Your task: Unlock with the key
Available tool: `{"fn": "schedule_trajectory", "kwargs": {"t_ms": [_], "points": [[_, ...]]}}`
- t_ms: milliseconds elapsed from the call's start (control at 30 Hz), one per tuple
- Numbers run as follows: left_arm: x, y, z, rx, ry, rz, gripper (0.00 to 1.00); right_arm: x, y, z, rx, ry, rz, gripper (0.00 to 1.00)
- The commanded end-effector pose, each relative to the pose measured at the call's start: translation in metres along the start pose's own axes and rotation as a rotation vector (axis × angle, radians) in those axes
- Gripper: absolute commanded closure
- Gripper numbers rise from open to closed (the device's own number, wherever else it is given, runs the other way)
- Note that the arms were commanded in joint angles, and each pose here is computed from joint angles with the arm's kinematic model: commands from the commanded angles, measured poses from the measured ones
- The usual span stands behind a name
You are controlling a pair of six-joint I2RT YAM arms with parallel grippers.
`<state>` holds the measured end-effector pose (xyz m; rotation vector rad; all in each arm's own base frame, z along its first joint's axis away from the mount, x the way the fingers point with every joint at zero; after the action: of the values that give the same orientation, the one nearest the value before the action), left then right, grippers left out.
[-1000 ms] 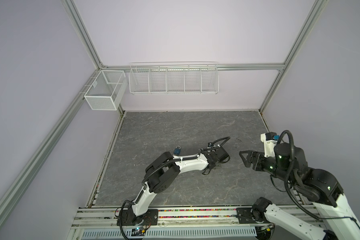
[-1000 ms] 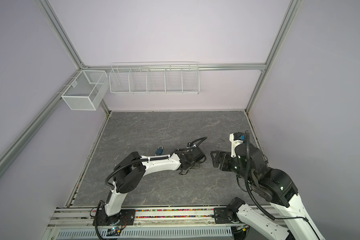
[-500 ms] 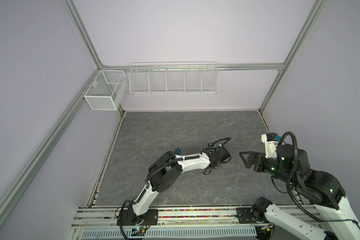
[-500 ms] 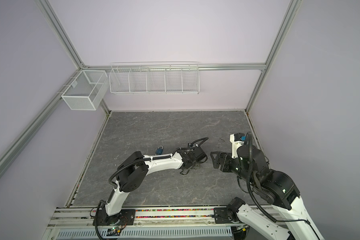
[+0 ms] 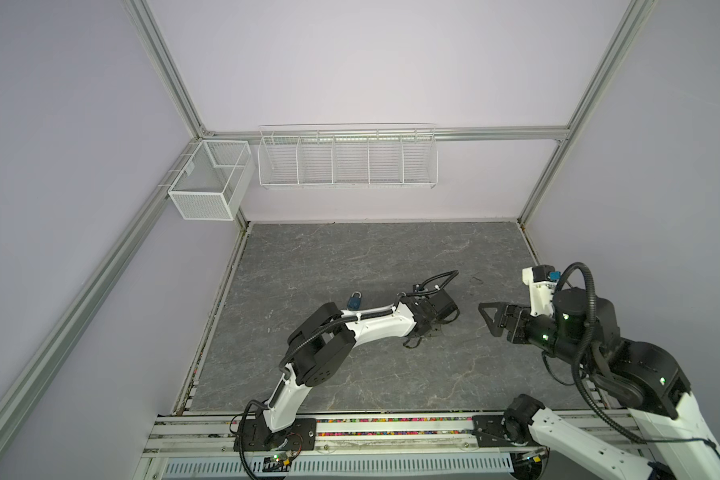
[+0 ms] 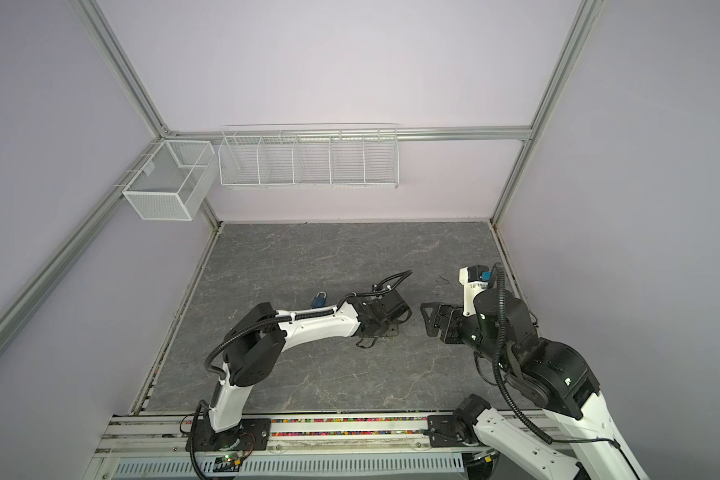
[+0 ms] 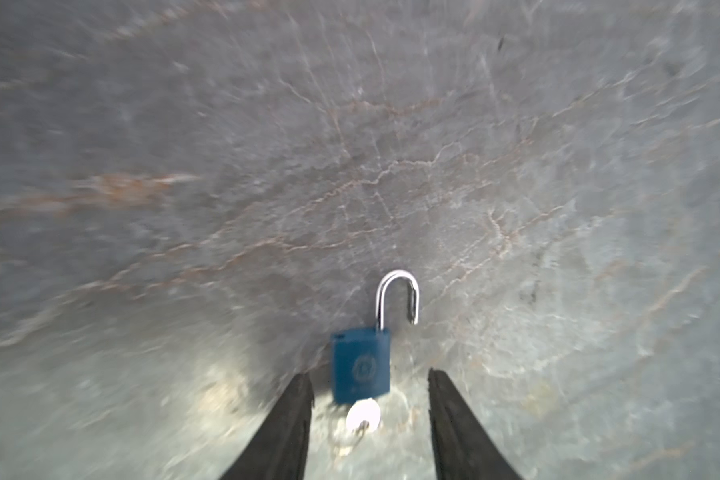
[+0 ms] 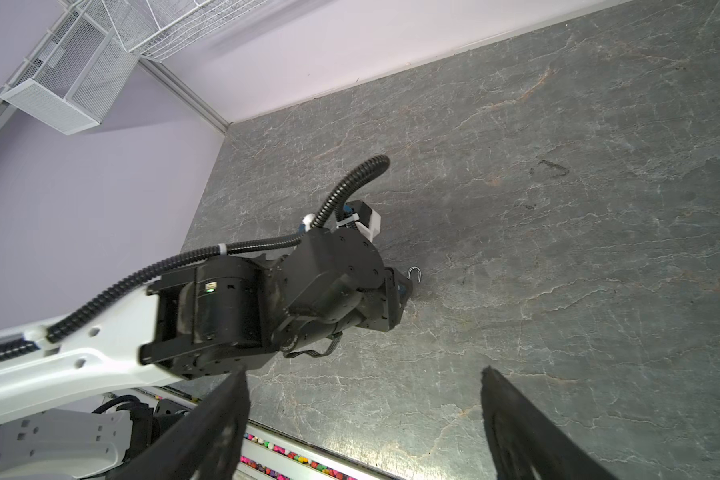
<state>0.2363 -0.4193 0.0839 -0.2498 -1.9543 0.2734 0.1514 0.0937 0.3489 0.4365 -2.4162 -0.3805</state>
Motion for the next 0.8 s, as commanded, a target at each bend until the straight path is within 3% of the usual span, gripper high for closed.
{"fn": "schedule_trajectory", "kwargs": {"t_ms": [0,133,367,767], "points": [[0.033,0.007,-0.025,0.094,-0.092,0.032,0.53,0.007,0.006,-0.011,0.022,-0.048,-0.031,0.12],[0.060,0.035,-0.046,0.140,-0.204,-0.019,0.53,0.001,0.006,-0.011,0.066,-0.048,-0.022,0.12],[0.097,0.091,-0.072,0.197,-0.285,-0.056,0.53,-0.028,0.019,-0.008,0.171,-0.042,-0.082,0.12],[0.176,0.192,-0.097,0.236,-0.486,-0.027,0.53,-0.144,0.065,0.033,0.246,0.150,-0.166,0.12]]}}
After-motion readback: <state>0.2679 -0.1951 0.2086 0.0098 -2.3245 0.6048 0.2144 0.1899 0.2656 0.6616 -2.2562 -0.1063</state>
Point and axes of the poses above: each gripper's point midway between its finger pads, its own x axis back along the fingers, its own y axis along the line the jaws close on, z = x × y, the point moved 3 cm from there along x, back along the fingers, and after that the axes turned 4 degrees about x, right-handed, at the moved point
